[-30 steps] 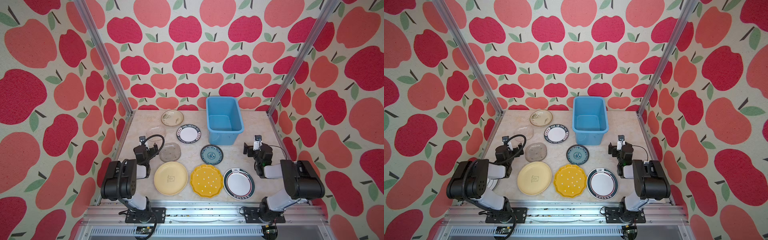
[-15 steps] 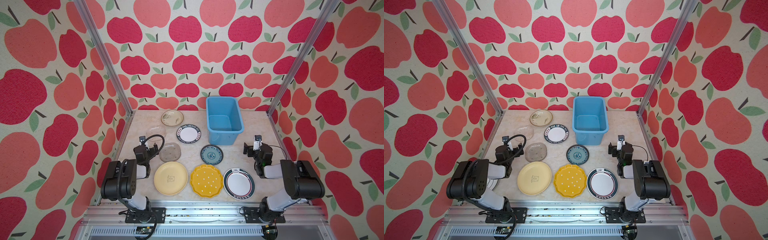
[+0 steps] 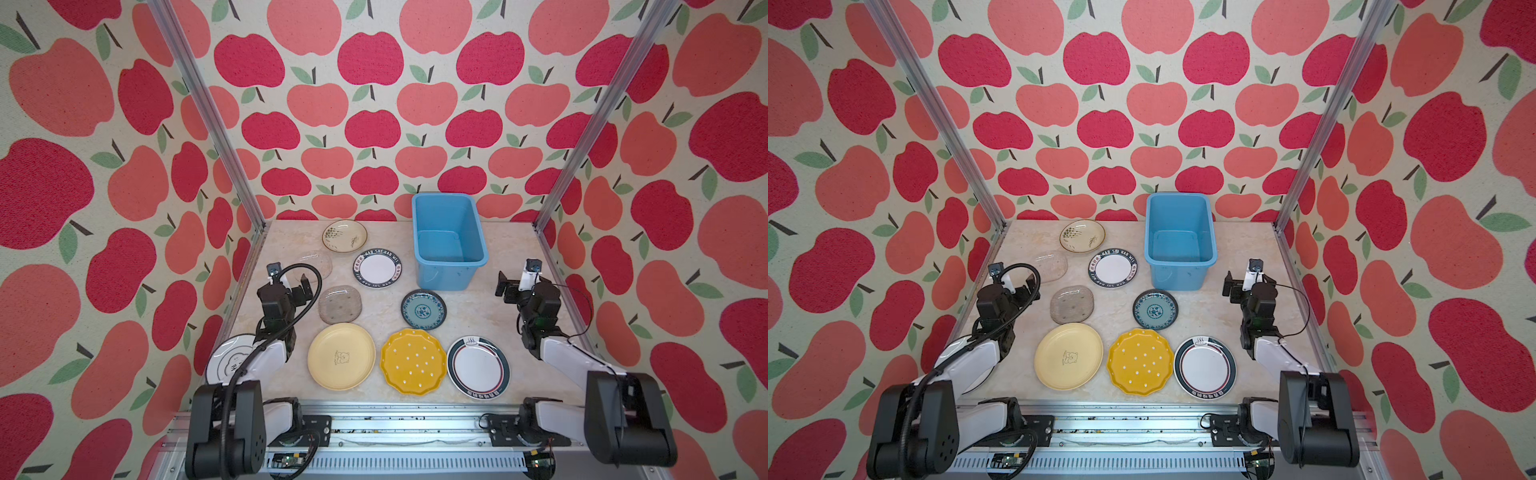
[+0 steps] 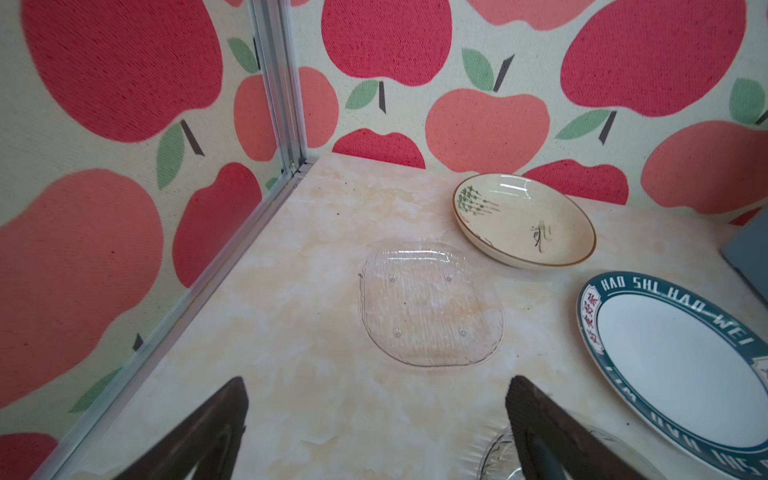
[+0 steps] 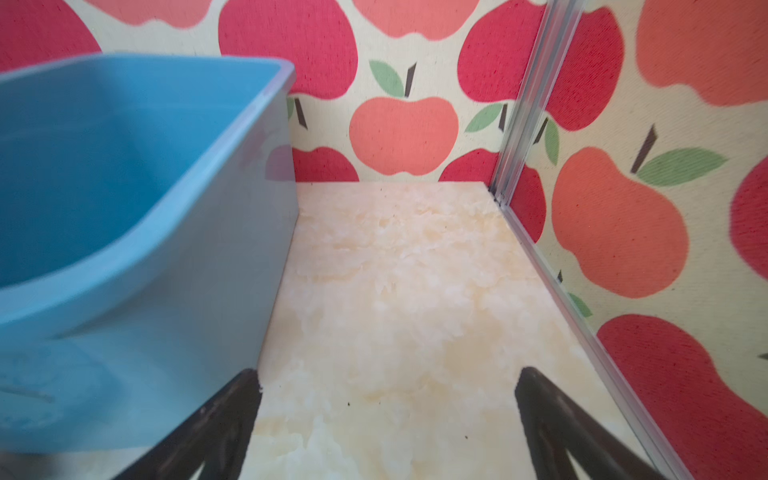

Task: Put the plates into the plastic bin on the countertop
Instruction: 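Move the right gripper toward the cream bear plate while the left arm lifts, then grasp the cream bear plate rim with the right gripper and lift it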

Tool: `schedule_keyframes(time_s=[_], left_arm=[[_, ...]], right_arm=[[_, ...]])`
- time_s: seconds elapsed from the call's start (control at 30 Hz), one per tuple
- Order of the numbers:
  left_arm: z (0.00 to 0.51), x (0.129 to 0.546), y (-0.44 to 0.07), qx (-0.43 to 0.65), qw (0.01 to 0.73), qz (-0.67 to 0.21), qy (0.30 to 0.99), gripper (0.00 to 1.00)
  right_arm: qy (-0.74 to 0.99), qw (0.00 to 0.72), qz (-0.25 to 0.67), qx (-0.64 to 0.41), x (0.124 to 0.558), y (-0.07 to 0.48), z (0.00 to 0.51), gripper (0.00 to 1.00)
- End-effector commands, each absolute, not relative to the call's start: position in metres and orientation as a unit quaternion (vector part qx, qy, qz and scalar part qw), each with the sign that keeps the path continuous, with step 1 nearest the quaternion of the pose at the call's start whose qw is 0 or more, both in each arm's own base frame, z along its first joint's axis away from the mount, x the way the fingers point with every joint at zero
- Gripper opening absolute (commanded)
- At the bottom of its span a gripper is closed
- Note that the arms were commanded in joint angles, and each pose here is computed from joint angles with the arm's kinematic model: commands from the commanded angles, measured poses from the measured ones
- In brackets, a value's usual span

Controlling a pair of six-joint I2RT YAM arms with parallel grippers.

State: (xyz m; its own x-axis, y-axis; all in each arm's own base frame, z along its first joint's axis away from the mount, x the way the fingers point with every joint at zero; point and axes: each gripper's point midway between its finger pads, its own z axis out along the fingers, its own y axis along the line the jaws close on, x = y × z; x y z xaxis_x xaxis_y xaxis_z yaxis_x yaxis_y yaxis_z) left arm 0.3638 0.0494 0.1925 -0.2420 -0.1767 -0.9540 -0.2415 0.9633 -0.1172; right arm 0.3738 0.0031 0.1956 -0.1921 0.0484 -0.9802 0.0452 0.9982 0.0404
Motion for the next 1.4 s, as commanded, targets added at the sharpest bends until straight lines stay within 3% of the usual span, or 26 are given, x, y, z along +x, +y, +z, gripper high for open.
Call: schedule_keyframes(time_s=[0.0, 0.17, 0.33, 0.5, 0.63, 0.8, 0.93, 1.17, 1.37], left_arm=[[0.178, 0.302, 0.075, -0.316, 0.464, 0.011, 0.828, 0.99], [0.18, 0.248, 0.031, -0.324, 0.355, -0.132, 0.867, 0.99], [0.192, 0.193, 0.003, -0.338, 0.304, -0.162, 0.876, 1.0], [0.185, 0.148, -0.024, -0.335, 0.18, -0.155, 0.912, 0.99], [0.188, 0.134, -0.034, -0.329, 0.138, -0.139, 0.924, 0.99], [0.186, 0.13, -0.029, -0.34, 0.11, -0.11, 0.928, 0.99], [0.187, 0.129, -0.025, -0.341, 0.108, -0.095, 0.929, 0.99], [0.19, 0.136, -0.028, -0.346, 0.116, -0.109, 0.925, 0.99], [0.188, 0.142, -0.03, -0.343, 0.117, -0.113, 0.925, 0.99]], right_arm=[[0.781, 0.579, 0.067, 0.224, 0.344, -0.024, 0.213, 0.99], [0.793, 0.565, 0.174, 0.148, 0.315, 0.02, 0.253, 0.98], [0.787, 0.531, 0.3, 0.089, 0.296, 0.075, 0.287, 0.9], [0.814, 0.422, 0.39, -0.088, 0.243, 0.187, 0.298, 0.88], [0.833, 0.327, 0.39, -0.216, 0.184, 0.268, 0.274, 0.88], [0.867, 0.198, 0.297, -0.349, 0.149, 0.345, 0.202, 0.85], [0.879, 0.118, 0.244, -0.393, 0.155, 0.379, 0.157, 0.78], [0.88, 0.031, 0.253, -0.4, 0.166, 0.418, 0.106, 0.74], [0.887, 0.003, 0.242, -0.393, 0.179, 0.432, 0.073, 0.67]])
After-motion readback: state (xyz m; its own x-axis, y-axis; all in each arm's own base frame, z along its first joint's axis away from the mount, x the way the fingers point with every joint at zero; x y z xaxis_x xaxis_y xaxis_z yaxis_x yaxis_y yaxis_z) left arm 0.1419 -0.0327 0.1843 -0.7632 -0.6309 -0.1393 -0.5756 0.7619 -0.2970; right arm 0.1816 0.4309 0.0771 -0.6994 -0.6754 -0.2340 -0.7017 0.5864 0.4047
